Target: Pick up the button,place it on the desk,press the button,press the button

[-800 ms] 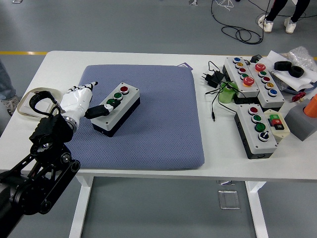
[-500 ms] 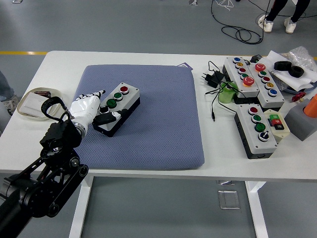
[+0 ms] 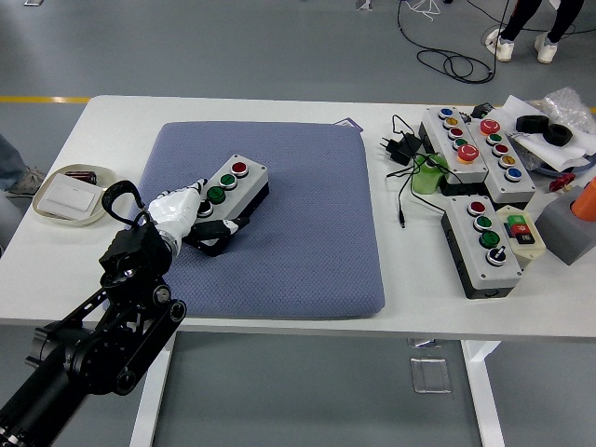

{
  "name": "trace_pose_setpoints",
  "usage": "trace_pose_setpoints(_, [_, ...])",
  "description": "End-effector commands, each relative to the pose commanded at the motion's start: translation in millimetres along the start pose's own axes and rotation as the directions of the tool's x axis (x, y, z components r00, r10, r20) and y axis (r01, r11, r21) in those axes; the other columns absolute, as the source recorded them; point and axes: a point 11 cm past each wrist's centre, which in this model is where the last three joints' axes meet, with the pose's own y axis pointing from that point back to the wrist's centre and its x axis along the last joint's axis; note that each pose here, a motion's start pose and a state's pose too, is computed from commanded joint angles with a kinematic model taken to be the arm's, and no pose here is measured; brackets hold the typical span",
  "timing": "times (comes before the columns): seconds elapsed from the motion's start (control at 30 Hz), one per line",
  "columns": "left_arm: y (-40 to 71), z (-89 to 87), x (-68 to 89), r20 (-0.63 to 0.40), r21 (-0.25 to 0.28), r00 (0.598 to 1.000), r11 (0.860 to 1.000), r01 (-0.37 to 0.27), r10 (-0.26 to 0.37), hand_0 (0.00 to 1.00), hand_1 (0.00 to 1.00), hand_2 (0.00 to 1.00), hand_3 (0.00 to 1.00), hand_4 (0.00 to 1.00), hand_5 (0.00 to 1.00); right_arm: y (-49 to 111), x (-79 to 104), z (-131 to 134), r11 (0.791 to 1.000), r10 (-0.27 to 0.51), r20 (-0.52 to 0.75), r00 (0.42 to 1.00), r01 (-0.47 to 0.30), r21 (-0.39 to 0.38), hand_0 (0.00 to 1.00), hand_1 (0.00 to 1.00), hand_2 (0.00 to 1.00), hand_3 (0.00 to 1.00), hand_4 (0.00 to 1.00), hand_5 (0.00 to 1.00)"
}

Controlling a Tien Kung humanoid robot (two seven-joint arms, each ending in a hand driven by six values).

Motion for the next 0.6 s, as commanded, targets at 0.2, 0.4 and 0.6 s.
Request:
trace_pose_setpoints(0.2, [-2.5, -0.4, 6.2, -0.013, 0.007, 1.0, 1.0, -0.024, 0.024, 0.741, 0.915, 0.997, 0.923, 0.995, 0.609, -0.1, 0.9, 0.3, 1.0, 0.002, 0.0, 1.0, -0.002, 0.0, 0.66, 0.633, 0.713, 0.588, 0.365, 0.211])
trace_pose_setpoints(0.4, [-5.7, -1.9, 7.4, -0.007, 0.015, 1.0, 1.0, -0.016, 0.016, 0.586, 0.767, 0.884, 0.792, 0.94, 0.519, 0.0, 1.6, -0.2, 1.0, 0.003, 0.0, 1.0, -0.003, 0.001, 0.66, 0.633, 0.713, 0.587, 0.365, 0.21])
trace_pose_setpoints(0.6, [-8.1, -3.6, 3.9, 0.008, 0.022, 1.0, 1.0, 0.002, -0.002, 0.393, 0.578, 0.702, 0.602, 0.891, 0.464, -0.1, 2.4, 0.0, 1.0, 0.005, -0.001, 1.0, -0.005, 0.0, 0.659, 0.633, 0.713, 0.587, 0.365, 0.21])
